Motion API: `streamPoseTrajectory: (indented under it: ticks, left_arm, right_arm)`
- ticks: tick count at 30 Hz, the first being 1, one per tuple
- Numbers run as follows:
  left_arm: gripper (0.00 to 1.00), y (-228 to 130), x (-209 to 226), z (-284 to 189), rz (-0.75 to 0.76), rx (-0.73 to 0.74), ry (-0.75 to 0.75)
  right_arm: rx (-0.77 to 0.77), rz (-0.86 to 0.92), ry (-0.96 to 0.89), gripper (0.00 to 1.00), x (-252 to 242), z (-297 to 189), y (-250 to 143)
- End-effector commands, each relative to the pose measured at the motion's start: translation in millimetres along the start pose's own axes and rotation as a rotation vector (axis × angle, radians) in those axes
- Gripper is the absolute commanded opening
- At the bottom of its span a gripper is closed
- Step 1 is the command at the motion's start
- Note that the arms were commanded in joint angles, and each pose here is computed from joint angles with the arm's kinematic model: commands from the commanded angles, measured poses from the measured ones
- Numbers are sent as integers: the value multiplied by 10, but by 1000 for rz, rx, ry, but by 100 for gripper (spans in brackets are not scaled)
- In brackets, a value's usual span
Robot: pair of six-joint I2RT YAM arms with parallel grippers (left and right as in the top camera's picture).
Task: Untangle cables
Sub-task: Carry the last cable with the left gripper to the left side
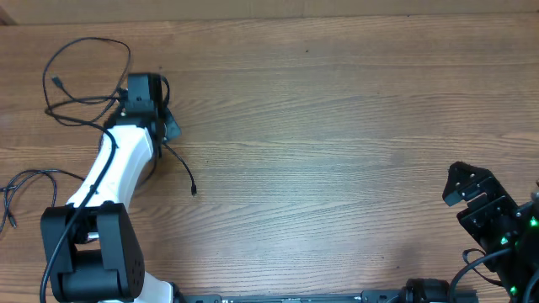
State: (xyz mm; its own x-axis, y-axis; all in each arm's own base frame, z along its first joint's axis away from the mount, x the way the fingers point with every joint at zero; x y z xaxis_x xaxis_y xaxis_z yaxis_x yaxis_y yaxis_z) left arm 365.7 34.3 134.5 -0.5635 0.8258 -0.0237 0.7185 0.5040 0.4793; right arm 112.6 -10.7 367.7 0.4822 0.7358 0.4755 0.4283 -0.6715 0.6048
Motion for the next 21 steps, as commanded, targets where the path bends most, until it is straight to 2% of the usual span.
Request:
streamPoseTrajectory:
  ticks: [1,5,8,10,14,15,17,19,20,21]
  left_arm:
    - [4,-122,70,106,-25,-1,23]
    - [4,-157,64,222,-33,-31,12]
    - [11,-137,33,283,-41,-57,-5]
    - [28,-90,9,282,-47,-84,-18]
    - [56,2,-40,270,-56,-135,-46]
    - [66,13,-45,268,-57,-141,-50]
    - [77,32,-55,264,-60,-151,-56]
    - [96,98,-83,229,-46,-175,-68]
    - [100,165,-102,161,-21,-191,-73]
    - [99,206,-108,100,-6,-198,-75]
  right_arm:
    - [-6,4,22,100,34,-16,20]
    - [11,3,37,100,52,-10,6]
    - [13,3,40,100,55,-10,5]
    - [13,3,40,100,55,-10,5]
    - [14,3,39,100,54,-9,3]
    - [14,3,39,100,54,-9,3]
    - [14,3,40,100,55,-10,3]
    - [14,3,40,100,55,-10,3]
    - [14,3,40,100,55,-10,3]
    - [14,3,40,100,55,-9,3]
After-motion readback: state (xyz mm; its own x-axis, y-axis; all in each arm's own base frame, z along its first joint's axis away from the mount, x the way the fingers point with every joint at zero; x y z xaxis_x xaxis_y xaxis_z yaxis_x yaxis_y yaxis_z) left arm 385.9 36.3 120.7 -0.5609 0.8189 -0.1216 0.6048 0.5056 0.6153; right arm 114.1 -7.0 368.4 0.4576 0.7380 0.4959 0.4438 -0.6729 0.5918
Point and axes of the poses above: each gripper's point midway between its finger pads, its own z axis out along the fingers, its own x axis along the line the jaws close on, y = z × x, the point moved 7 cm from there along -z, back along the fingers, and after that the axes turned 4 degrees about -z, right-handed, at the moved point
